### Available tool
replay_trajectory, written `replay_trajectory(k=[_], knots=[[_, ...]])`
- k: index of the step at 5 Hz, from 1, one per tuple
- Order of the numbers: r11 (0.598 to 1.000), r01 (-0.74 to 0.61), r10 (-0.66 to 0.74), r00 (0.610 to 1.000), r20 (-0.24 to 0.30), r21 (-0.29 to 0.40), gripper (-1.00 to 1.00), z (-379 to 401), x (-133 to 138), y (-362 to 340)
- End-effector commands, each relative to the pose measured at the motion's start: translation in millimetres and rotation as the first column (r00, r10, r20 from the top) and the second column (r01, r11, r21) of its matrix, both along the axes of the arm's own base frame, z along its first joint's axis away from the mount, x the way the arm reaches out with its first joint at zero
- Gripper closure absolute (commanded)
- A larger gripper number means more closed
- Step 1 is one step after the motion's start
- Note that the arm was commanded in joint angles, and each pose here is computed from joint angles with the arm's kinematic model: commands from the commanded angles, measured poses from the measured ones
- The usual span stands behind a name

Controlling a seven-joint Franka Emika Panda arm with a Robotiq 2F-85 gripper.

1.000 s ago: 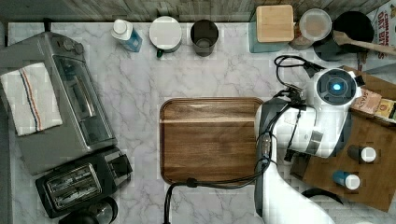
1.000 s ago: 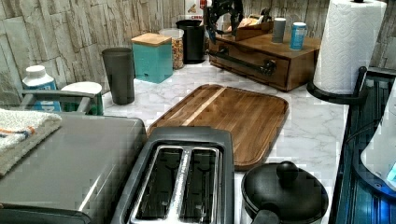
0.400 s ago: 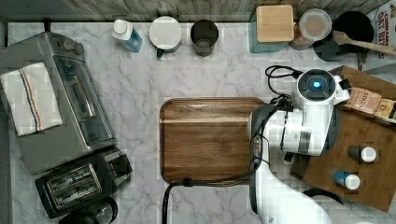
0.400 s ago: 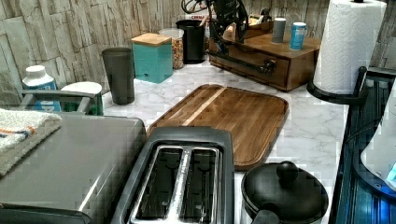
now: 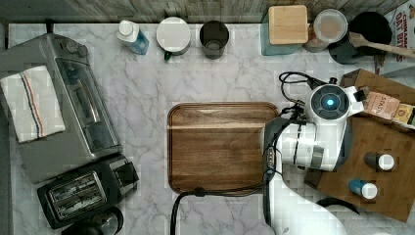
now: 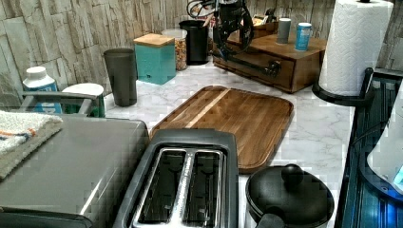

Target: Open the drawer.

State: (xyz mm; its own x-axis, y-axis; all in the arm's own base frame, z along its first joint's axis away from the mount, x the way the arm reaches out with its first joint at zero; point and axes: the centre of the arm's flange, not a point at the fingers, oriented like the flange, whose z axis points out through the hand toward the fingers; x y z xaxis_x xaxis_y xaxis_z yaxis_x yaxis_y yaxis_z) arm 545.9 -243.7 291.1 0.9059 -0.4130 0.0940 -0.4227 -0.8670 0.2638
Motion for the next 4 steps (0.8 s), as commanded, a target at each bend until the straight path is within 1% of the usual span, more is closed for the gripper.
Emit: replay_trajectory(k=[1,2,3,4], knots=[[0.997,0.083,-0.083,0.996,0.038,0.006,-1.00,-23.3,-17.7,-36.3],[0.998,0.061,-0.061,0.998,0.008,0.009,-1.00,-34.8,-16.5,-41.0],[0.999,0.047,-0.048,0.999,0.026,0.016,-1.00,-45.6,-19.1,-44.3],[0.998,0.039,-0.040,0.999,0.036,0.041,-1.00,-50.8,-20.1,-44.5]])
